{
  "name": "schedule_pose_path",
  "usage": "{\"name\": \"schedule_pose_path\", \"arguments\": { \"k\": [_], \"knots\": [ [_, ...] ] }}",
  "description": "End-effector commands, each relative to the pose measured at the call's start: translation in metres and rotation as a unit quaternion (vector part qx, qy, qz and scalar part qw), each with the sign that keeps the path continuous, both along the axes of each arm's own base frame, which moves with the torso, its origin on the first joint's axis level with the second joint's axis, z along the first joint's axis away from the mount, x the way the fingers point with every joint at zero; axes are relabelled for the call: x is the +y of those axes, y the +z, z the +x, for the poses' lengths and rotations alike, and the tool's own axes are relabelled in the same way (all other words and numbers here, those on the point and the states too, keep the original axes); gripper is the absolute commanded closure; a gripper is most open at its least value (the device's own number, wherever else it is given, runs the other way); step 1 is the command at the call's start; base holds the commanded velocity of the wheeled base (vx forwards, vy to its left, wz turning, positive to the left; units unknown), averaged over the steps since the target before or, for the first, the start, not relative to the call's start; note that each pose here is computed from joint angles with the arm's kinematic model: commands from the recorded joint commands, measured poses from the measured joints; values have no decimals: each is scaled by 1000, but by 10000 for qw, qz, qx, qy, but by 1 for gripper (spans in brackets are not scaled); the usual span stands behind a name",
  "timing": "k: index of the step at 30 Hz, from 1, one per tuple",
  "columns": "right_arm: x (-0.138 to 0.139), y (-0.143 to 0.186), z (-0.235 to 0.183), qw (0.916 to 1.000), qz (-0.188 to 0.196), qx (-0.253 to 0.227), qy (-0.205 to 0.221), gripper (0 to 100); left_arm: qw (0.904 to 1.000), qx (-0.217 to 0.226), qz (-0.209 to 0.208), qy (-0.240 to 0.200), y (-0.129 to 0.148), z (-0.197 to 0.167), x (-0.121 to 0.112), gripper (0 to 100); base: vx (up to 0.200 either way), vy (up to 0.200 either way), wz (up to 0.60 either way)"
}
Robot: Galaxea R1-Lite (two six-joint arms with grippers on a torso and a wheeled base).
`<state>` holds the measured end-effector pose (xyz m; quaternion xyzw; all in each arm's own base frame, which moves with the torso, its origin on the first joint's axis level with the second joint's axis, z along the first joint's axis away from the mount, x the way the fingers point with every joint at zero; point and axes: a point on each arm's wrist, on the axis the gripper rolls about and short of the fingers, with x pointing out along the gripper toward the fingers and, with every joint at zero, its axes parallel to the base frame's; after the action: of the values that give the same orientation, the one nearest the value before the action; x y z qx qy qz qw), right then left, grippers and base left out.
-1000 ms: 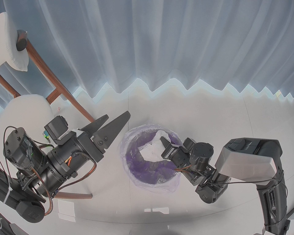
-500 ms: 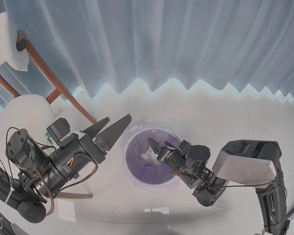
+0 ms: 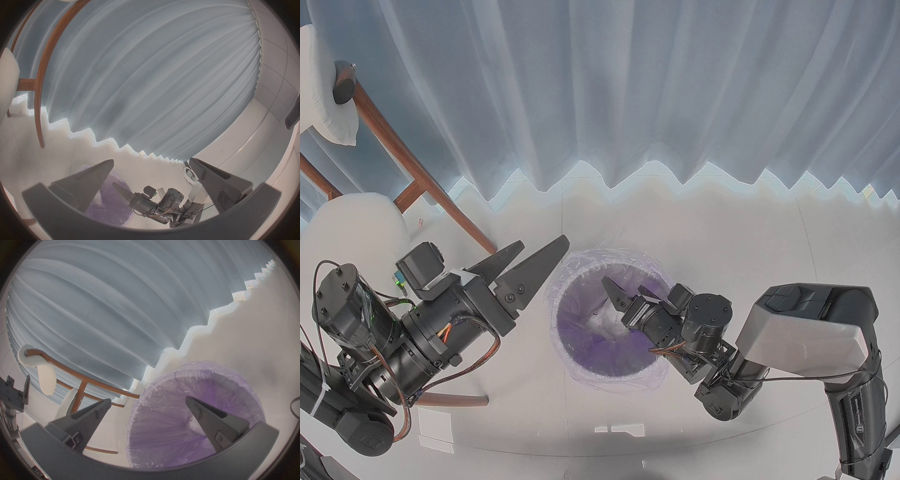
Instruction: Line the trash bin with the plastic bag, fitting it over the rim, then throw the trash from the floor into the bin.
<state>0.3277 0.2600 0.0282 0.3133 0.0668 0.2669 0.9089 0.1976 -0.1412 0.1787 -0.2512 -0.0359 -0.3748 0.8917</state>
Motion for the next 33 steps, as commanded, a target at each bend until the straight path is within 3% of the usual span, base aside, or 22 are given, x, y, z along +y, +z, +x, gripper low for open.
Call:
{"name": "schedule_pose_path", "arguments": {
  "k": [1, 5, 6, 10, 16, 20, 26, 28, 33],
  "knots": [
    [-2, 9, 2, 9998, 111, -145, -42, 0, 10000, 38, 33, 8, -2, 2, -1, 0, 0, 0, 0],
    [-11, 35, 5, 9984, 315, -394, -241, 0, 10000, -31, 19, 46, 0, 2, 0, 0, 0, 0, 0],
    [-19, 59, 3, 9967, 458, -592, -318, 0, 9996, -202, 63, 191, 5, 4, 5, 0, 0, 0, 0],
    [-33, 104, -9, 9943, 581, -819, -353, 0, 9893, -1056, 565, 837, 22, 5, 23, 0, 0, 0, 0],
    [-62, 156, -42, 9928, 340, -1093, -346, 0, 9750, -1900, 75, 1153, 68, -28, 46, 0, 0, 0, 0],
    [-86, 177, -52, 9919, -55, -1167, -496, 0, 9708, -1916, -1, 1440, 75, -55, 67, 0, 0, 0, 0],
    [-113, 191, -62, 9883, -616, -1122, -828, 0, 9586, -1702, 291, 2265, 45, -110, 113, 0, 0, 0, 0],
    [-117, 192, -63, 9873, -690, -1138, -871, 0, 9557, -1678, 310, 2400, 39, -119, 118, 0, 0, 0, 0],
    [-134, 207, -63, 9805, -732, -1393, -1176, 0, 9364, -1466, 520, 3147, 3, -170, 137, 0, 0, 0, 0]
  ]
}}
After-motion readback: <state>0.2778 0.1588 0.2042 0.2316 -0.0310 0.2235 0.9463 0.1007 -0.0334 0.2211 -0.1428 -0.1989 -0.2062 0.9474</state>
